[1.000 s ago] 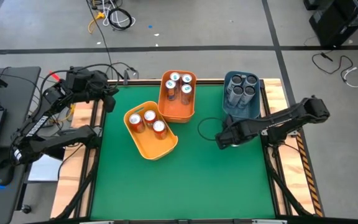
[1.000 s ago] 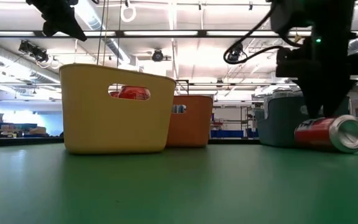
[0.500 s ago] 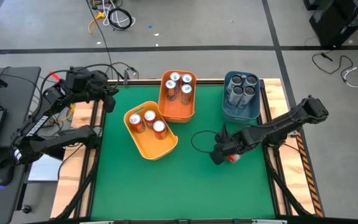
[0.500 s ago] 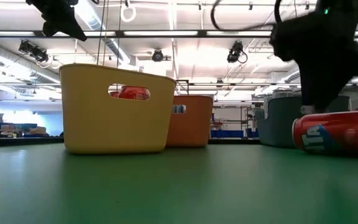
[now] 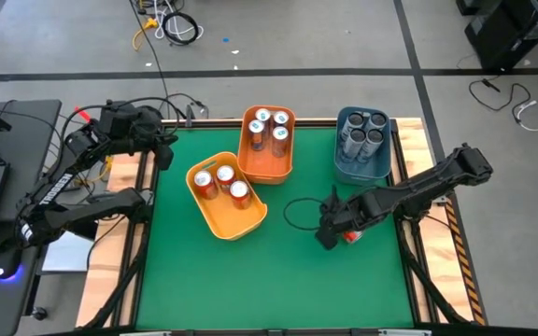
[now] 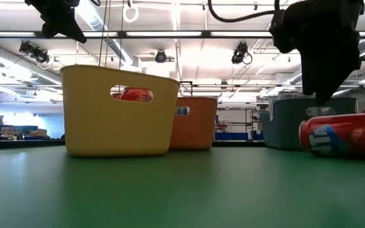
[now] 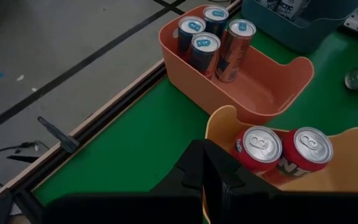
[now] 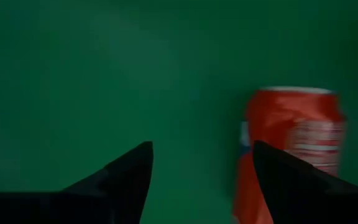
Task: Sort soda cans
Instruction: Put the orange soda can into the yellow bin
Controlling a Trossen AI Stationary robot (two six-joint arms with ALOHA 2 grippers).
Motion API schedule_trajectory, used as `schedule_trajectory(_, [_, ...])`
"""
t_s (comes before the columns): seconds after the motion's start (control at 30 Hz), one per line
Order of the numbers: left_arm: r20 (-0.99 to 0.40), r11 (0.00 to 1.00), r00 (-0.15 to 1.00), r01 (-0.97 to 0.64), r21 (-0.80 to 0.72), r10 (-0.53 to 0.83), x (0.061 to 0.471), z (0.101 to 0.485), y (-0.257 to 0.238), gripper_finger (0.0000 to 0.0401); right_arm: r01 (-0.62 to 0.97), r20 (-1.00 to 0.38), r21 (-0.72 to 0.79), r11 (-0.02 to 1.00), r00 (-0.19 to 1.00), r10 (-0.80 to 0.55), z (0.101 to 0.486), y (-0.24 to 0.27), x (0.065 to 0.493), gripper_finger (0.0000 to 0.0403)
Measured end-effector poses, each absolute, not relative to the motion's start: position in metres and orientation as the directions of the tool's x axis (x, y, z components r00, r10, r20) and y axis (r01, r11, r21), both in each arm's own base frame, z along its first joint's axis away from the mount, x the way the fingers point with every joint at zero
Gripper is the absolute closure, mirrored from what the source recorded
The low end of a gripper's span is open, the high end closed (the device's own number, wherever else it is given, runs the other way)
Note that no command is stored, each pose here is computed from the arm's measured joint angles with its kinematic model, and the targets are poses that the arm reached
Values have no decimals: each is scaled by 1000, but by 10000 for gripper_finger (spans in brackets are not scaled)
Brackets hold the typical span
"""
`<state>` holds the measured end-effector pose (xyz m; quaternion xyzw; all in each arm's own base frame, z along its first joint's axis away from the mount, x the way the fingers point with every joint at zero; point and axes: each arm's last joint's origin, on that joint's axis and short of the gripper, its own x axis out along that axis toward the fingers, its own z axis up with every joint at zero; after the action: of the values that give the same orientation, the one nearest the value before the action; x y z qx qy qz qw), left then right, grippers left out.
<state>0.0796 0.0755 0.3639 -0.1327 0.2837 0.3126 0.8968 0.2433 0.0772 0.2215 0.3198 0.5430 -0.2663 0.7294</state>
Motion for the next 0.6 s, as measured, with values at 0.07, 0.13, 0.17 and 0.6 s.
schedule_trajectory(0.07, [-592,768,644,-638,-64,485,80,364,76,401,737,-967,133,663,243,-76,225,75,241,145])
schedule_trajectory(0.13, [-593,766,643,-639,-66,485,80,364,76,401,737,-971,92,670,217,-105,229,74,239,152])
schedule_trajectory(0.17, [-593,766,643,-640,-67,485,80,364,76,401,732,-969,82,676,218,-119,230,74,239,156])
schedule_trajectory(0.6, [-594,764,642,-641,-69,485,80,364,76,401,694,-980,-68,717,90,-179,200,72,248,146])
